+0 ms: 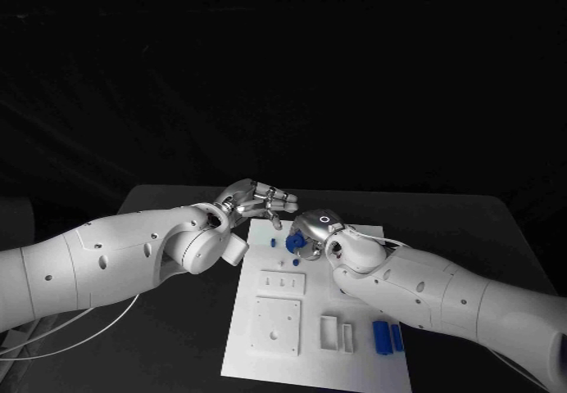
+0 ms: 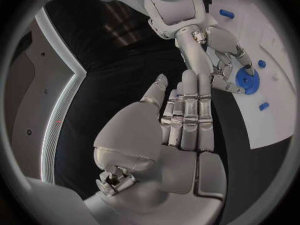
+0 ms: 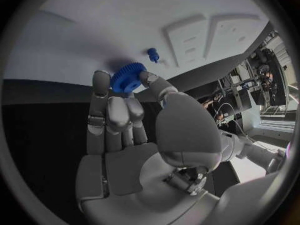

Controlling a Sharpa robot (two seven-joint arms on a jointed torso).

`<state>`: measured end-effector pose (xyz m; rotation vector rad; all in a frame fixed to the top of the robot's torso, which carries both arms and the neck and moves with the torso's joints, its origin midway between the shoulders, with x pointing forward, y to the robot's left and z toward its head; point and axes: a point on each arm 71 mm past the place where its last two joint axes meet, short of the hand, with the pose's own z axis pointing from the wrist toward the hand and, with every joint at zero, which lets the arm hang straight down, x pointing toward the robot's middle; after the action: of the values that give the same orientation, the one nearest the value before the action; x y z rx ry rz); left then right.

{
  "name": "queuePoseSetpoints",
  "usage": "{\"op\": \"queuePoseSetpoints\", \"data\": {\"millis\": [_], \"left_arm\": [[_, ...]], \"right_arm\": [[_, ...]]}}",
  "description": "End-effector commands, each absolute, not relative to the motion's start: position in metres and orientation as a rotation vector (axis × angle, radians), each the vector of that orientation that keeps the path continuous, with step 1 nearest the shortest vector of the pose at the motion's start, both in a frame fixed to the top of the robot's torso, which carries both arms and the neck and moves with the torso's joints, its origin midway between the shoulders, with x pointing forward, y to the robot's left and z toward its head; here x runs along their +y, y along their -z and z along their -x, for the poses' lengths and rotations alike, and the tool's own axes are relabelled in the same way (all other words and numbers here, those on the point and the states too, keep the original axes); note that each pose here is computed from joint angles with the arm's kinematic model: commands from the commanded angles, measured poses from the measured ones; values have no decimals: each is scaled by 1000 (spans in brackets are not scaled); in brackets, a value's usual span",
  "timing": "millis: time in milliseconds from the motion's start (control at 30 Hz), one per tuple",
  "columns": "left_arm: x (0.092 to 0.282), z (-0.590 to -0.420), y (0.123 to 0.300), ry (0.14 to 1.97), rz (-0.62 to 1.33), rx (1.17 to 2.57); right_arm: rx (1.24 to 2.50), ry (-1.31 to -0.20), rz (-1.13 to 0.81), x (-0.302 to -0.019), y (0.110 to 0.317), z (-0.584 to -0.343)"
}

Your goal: Assemble the parts on the task board

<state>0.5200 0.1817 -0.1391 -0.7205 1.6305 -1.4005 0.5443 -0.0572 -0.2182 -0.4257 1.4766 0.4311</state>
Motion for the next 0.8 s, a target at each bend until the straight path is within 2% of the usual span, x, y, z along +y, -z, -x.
{"op": "queuePoseSetpoints", "data": {"millis": [33,800], "left_arm": [[179,-519,138,1415,708,1636],[179,-520,138,1415,709,1641]], "right_arm": [[1485,-401,428,-62,222,-546],[1485,-422,411,-62,222,-548]]}}
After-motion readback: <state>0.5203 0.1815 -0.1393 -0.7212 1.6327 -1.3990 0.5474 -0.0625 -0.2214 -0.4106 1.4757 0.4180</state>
